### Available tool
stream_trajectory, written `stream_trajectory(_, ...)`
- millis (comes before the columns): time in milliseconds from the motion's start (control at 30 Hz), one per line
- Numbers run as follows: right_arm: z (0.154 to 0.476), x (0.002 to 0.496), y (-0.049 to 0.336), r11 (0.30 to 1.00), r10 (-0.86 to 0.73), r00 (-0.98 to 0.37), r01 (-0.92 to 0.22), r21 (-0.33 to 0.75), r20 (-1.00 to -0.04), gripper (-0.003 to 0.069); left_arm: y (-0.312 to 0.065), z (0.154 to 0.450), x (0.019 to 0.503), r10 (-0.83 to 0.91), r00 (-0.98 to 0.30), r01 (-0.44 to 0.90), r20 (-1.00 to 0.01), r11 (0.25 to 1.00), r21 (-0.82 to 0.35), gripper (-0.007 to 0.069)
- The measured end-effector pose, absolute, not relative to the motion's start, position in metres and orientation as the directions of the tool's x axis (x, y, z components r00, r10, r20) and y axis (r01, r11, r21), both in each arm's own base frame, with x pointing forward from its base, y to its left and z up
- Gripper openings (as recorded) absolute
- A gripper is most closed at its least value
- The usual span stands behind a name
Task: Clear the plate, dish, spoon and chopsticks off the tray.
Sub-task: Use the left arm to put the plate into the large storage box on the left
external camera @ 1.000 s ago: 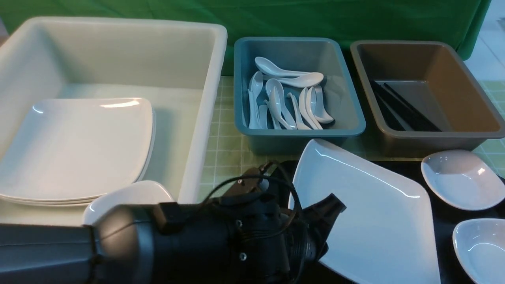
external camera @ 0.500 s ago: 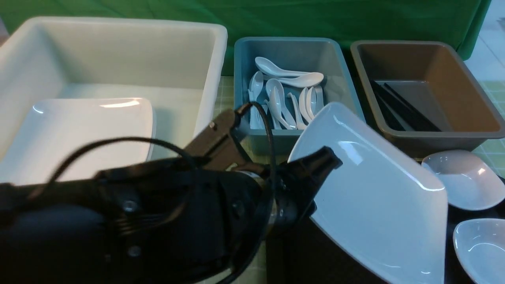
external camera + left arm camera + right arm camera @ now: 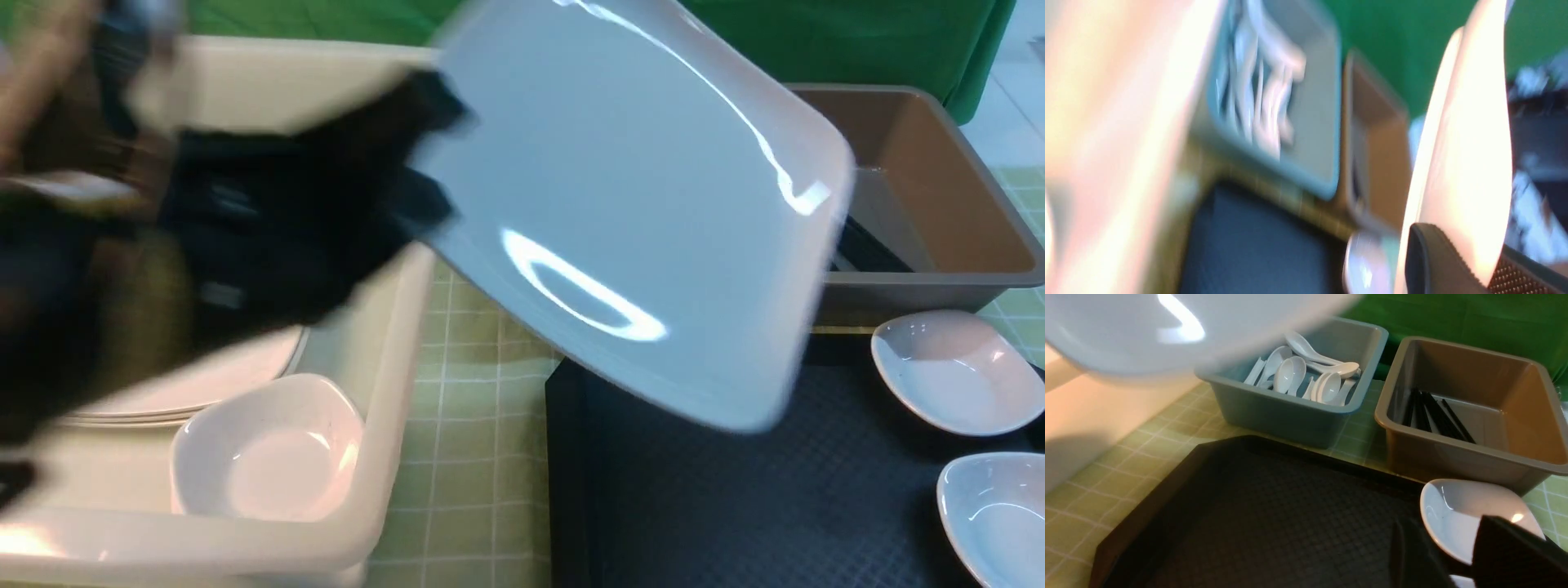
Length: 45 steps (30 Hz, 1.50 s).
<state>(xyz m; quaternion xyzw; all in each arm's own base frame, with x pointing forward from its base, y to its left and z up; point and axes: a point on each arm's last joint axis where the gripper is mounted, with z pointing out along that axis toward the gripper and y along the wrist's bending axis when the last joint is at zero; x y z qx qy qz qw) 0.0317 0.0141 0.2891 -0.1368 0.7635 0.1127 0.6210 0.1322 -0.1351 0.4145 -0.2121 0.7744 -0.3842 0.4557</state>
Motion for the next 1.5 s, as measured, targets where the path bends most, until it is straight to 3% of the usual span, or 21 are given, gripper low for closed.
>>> stream_trajectory(133, 0.289, 0.032, 0.014, 0.937, -0.069, -0.191, -0.349, 0.002, -0.979, 0.0221, -0.079, 0.436, 0.113, -0.740, -0.367, 0.021, -0.564, 0.599, -0.800, 0.0012)
stream_trajectory(267, 0.289, 0.032, 0.014, 0.937, -0.070, -0.191, -0.349, 0.001, -0.979, 0.0221, -0.007, 0.443, 0.088, -0.808, -0.194, -0.094, -0.557, 0.580, -0.809, 0.0011)
stream_trajectory(467, 0.289, 0.032, 0.014, 0.937, -0.070, -0.191, -0.349, 0.001, -0.979, 0.0221, 0.050, 0.442, 0.062, -0.848, -0.101, -0.104, -0.520, 0.529, -0.842, 0.0016)
stream_trajectory(767, 0.289, 0.032, 0.014, 0.937, -0.069, -0.191, -0.349, 0.002, -0.979, 0.0231, 0.059, 0.446, 0.059, -0.834, -0.043, -0.080, -0.550, 0.552, -0.830, 0.0013)
stream_trajectory(967, 0.289, 0.032, 0.014, 0.937, -0.069, -0.191, -0.349, 0.002, -0.979, 0.0235, 0.065, 0.468, 0.058, -0.840, 0.019, -0.049, -0.543, 0.541, -0.839, 0.0011)
stream_trajectory(1500, 0.289, 0.032, 0.014, 0.937, -0.070, -0.191, -0.349, 0.002, -0.979, 0.0235, 0.038, 0.509, 0.073, -0.691, 0.026, -0.051, -0.722, 0.721, -0.692, 0.0010)
